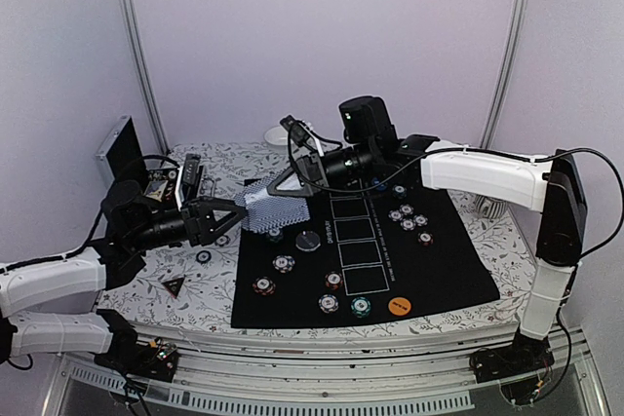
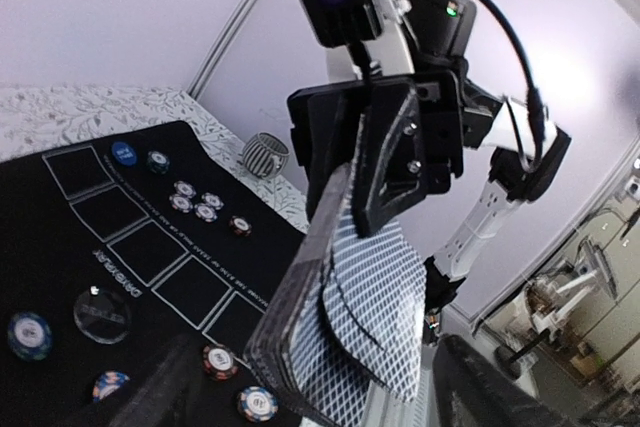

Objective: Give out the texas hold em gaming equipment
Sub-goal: Adjust the poker card.

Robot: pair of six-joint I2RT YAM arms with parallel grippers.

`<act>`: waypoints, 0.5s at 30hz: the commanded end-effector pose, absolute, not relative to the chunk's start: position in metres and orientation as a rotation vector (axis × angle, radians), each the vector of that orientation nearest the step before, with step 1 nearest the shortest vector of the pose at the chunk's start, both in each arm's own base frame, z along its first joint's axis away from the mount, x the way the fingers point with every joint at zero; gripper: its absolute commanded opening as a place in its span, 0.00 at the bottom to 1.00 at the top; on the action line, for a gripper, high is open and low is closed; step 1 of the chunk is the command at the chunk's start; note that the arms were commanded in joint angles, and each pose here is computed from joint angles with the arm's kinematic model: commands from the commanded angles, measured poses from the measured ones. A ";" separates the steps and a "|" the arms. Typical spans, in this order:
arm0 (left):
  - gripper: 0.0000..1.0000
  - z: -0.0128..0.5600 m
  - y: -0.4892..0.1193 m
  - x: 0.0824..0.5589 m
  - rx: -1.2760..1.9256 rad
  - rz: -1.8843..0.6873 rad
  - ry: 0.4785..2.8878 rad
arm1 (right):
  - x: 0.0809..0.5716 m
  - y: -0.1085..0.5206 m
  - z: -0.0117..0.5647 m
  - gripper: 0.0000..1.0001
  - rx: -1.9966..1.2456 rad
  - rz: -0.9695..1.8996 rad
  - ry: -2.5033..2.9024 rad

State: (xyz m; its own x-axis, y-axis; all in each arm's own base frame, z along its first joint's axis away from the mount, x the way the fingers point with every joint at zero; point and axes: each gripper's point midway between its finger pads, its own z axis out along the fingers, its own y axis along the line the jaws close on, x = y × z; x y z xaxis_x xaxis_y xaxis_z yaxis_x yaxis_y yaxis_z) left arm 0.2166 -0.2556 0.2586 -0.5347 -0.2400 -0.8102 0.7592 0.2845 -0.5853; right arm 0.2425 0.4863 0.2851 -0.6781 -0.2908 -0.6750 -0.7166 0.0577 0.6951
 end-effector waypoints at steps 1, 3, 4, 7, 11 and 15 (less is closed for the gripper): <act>0.68 0.258 -0.262 0.211 0.536 -1.439 1.629 | 0.236 0.491 0.303 0.02 -1.043 1.708 1.906; 0.54 0.257 -0.262 0.211 0.539 -1.441 1.624 | 0.235 0.492 0.304 0.02 -1.048 1.717 1.899; 0.46 0.257 -0.262 0.211 0.538 -1.443 1.618 | 0.234 0.492 0.304 0.02 -1.052 1.722 1.899; 0.46 0.263 -0.262 0.210 0.540 -1.449 1.588 | 0.234 0.494 0.303 0.02 -1.053 1.725 1.901; 0.40 0.260 -0.262 0.215 0.523 -1.430 1.603 | 0.230 0.495 0.304 0.02 -1.066 1.733 1.894; 0.24 0.250 -0.261 0.224 0.489 -1.378 1.655 | 0.222 0.497 0.310 0.02 -1.106 1.766 1.859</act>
